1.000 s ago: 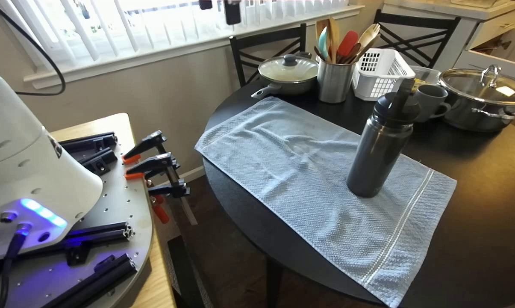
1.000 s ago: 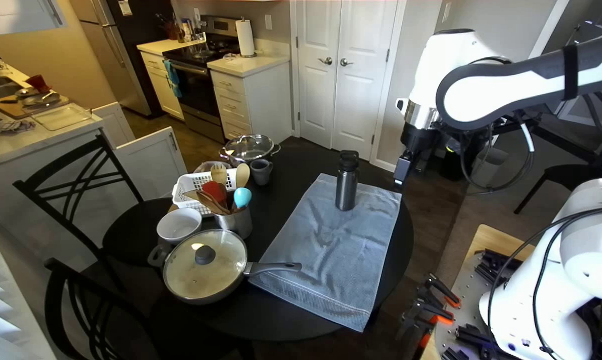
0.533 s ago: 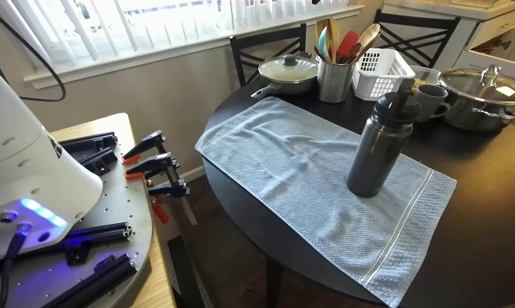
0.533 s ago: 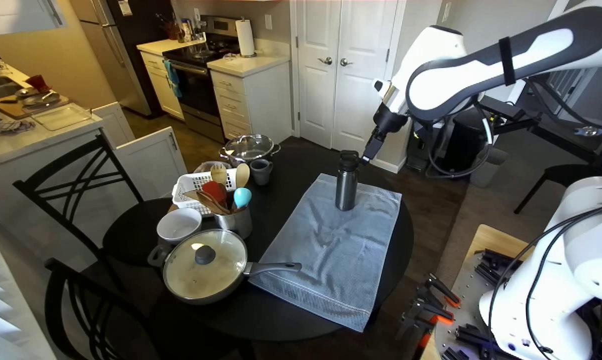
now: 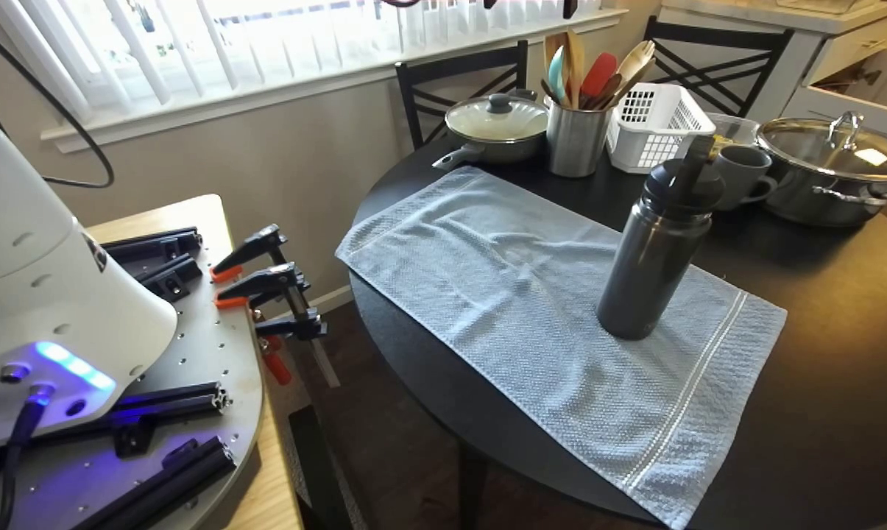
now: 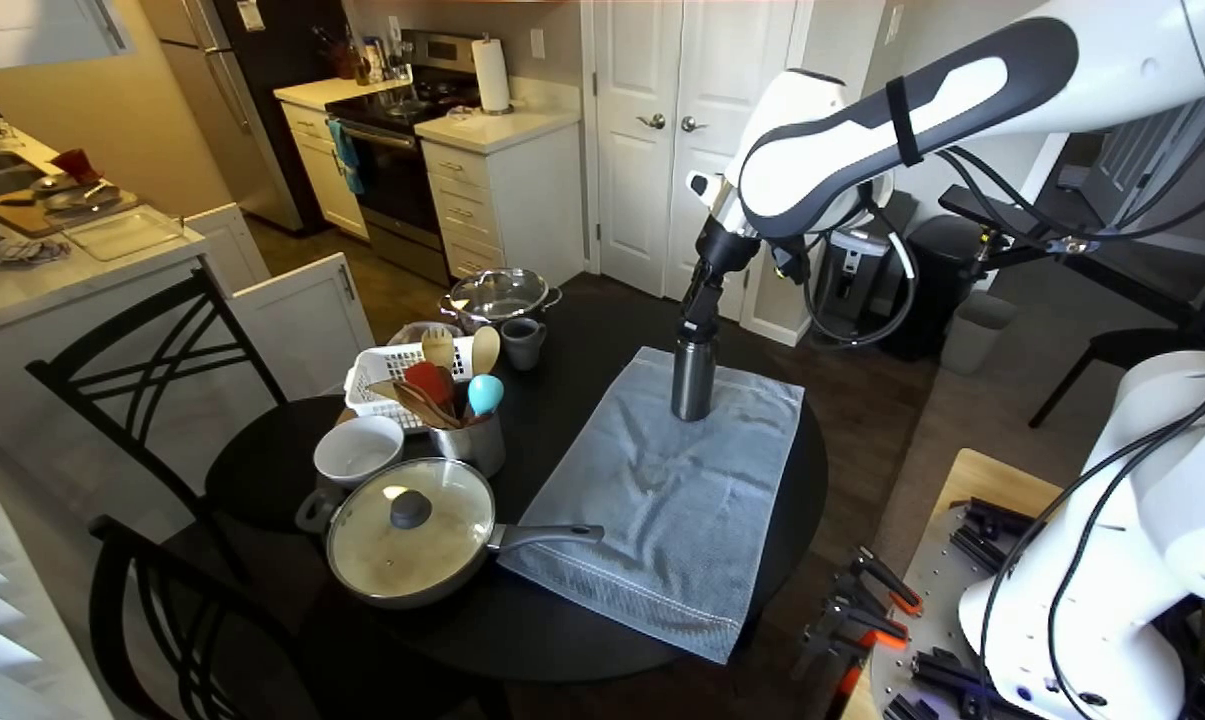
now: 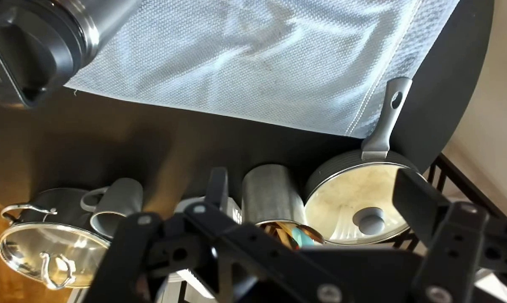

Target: Remove the lid from the bottle.

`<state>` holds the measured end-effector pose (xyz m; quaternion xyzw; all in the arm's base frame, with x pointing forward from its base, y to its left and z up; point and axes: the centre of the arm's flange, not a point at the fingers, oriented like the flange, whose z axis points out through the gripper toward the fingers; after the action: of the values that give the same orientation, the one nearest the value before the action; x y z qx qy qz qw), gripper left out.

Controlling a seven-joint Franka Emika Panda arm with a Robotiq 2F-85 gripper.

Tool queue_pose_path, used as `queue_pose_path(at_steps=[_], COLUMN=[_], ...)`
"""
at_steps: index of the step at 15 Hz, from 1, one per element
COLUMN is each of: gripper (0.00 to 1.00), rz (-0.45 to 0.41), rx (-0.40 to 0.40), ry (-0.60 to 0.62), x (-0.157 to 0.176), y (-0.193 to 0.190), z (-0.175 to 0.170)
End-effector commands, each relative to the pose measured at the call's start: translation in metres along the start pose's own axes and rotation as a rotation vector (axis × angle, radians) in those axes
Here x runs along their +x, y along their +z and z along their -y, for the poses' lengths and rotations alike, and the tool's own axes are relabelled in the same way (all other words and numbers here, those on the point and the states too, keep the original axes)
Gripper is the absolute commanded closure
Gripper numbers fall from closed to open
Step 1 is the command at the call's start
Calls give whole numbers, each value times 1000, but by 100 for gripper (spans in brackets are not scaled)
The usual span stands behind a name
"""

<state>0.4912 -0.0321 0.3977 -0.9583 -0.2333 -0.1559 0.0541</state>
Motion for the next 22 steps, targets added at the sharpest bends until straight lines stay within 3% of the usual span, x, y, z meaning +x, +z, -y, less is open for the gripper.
queue_pose_path(at_steps=[1,5,10,16,22], gripper=[0,0,0,0,0], rz=[0,16,53,86,167], rx=[0,-22,-31,-65,-136], ry=[0,16,-31,-132,-107], x=[0,-11,-30,-14,-13], y=[0,1,25,47,63], z=[0,-7,-66,-92,-139])
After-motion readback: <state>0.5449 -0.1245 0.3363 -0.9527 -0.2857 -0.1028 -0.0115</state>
